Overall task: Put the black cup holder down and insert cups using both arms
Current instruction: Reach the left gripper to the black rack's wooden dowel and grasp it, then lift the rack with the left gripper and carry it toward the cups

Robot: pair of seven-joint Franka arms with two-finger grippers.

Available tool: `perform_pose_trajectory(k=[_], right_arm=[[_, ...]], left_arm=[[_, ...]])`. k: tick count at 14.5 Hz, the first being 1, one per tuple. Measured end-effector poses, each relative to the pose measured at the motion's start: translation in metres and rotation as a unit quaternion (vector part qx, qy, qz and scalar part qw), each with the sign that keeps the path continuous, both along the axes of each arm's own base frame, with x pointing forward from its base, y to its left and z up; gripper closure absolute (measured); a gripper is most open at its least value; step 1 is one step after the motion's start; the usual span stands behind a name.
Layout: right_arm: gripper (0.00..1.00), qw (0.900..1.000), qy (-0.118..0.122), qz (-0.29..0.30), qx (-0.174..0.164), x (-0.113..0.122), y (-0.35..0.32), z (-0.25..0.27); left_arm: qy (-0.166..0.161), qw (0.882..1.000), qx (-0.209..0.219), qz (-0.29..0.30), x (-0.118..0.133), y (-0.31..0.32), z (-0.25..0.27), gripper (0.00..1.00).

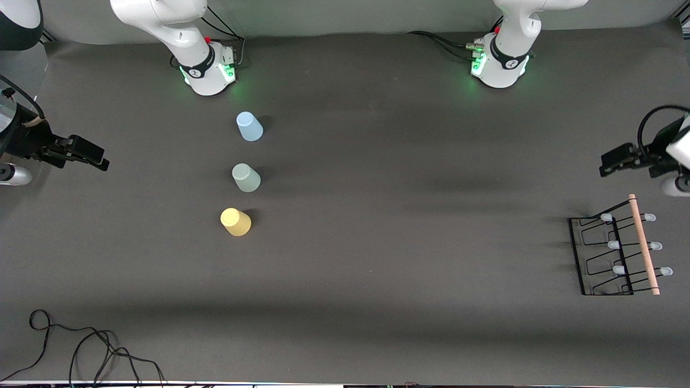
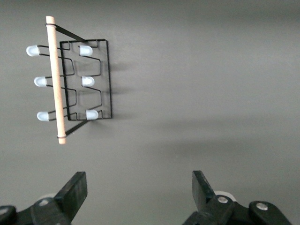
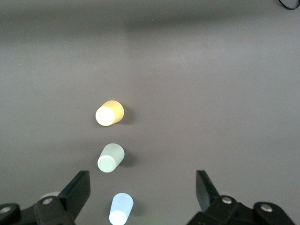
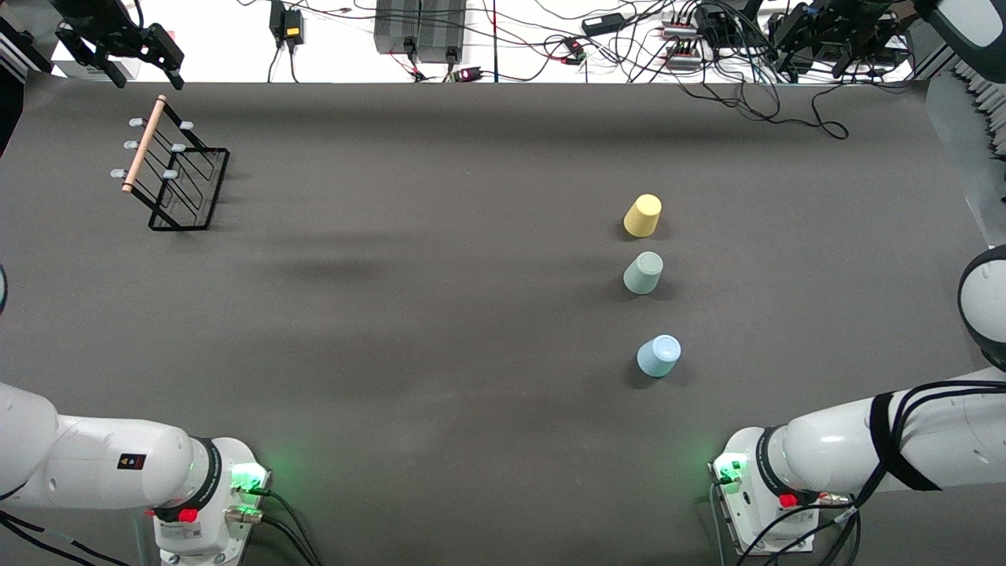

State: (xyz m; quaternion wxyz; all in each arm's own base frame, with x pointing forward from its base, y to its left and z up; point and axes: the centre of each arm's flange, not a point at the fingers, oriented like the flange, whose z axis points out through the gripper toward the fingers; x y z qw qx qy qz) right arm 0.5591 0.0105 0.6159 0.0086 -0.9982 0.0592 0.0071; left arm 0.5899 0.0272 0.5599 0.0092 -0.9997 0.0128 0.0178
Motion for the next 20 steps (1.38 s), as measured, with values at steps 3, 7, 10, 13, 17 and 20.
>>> perform_pose_trajectory(k=[3, 7, 10, 13, 17, 20], right_arm=[[0.00, 1.000, 0.000, 0.000, 0.000, 0.000, 0.000, 0.000], [0.00, 1.000, 0.000, 0.000, 0.000, 0.000, -0.001, 0.000], [0.00, 1.000, 0.001, -0.001, 0.000, 0.000, -0.001, -0.001], [0.00, 1.000, 0.001, -0.001, 0.000, 0.000, -0.001, -0.001], [0.00, 1.000, 0.001, -0.001, 0.000, 0.001, -0.001, -0.001], [0.00, 1.000, 0.001, -0.001, 0.000, 0.001, -0.001, -0.001]], left_arm=[[0.012, 1.000, 0.011, 0.011, 0.033, 0.038, -0.041, 0.00], [0.024, 1.000, 0.012, -0.007, 0.059, 0.126, -0.108, 0.00], [0.003, 1.000, 0.020, -0.010, 0.078, 0.157, -0.161, 0.00], [-0.004, 1.000, 0.024, -0.015, 0.093, 0.159, -0.211, 0.01], [-0.005, 0.999, 0.025, -0.022, 0.100, 0.159, -0.224, 0.39], [-0.008, 0.999, 0.027, -0.027, 0.101, 0.163, -0.219, 0.70]])
